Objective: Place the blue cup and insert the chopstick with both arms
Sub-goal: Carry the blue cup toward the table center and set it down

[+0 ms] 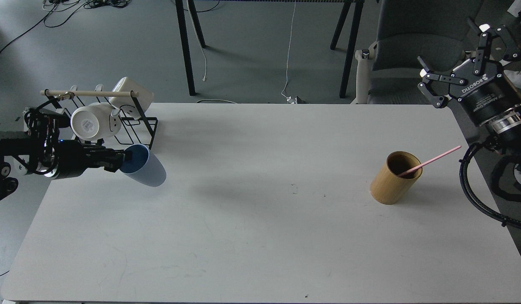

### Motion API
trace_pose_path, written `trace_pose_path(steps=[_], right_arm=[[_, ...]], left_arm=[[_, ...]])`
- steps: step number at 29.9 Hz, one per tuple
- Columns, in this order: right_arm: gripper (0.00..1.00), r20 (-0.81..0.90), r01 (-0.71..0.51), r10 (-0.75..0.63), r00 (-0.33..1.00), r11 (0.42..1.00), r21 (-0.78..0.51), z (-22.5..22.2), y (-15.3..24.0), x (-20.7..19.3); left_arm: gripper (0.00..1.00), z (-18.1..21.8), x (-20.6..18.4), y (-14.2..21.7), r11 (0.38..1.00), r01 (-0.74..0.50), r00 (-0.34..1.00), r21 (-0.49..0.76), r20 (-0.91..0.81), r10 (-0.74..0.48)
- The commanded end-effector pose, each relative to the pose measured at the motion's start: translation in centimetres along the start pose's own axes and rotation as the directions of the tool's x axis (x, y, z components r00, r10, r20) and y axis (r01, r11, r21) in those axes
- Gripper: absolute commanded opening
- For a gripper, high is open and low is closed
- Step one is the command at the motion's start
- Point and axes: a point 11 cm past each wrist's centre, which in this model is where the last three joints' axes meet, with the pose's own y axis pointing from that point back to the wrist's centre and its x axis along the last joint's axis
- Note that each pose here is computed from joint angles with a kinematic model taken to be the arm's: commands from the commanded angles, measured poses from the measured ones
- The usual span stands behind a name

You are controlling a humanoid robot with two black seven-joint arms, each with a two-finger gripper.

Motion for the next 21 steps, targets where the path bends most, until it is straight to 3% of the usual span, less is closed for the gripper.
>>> trace_pose_path(steps=[1,5,12,21], right_arm=[[0.99,0.002,-0.026,0.025,1.0,0.998,0.065,-1.4,-0.4,0.8],[0.99,0.009,-0.056,0.056,0.998,0.993,0.102,-1.8,-0.6,1.7],[0.99,0.005,-0.064,0.064,0.998,0.992,0.108,-2.1,-0.5,2.0],[0.99,0.007,-0.077,0.076,0.997,0.992,0.1,-1.7,-0.1,2.4]], left_arm=[[0.04,5.3,3.6,-4.4,0.993,0.03,0.999,-0.117,0.04,-0.026],[0.04,11.8,7.1,-10.3,0.977,0.055,0.995,-0.204,0.098,-0.036],[0.04,19.2,8.8,-16.5,0.972,0.19,0.929,-0.138,0.347,-0.132],[0.05,19.0,9.3,-16.5,0.974,0.204,0.908,-0.094,0.39,-0.152]])
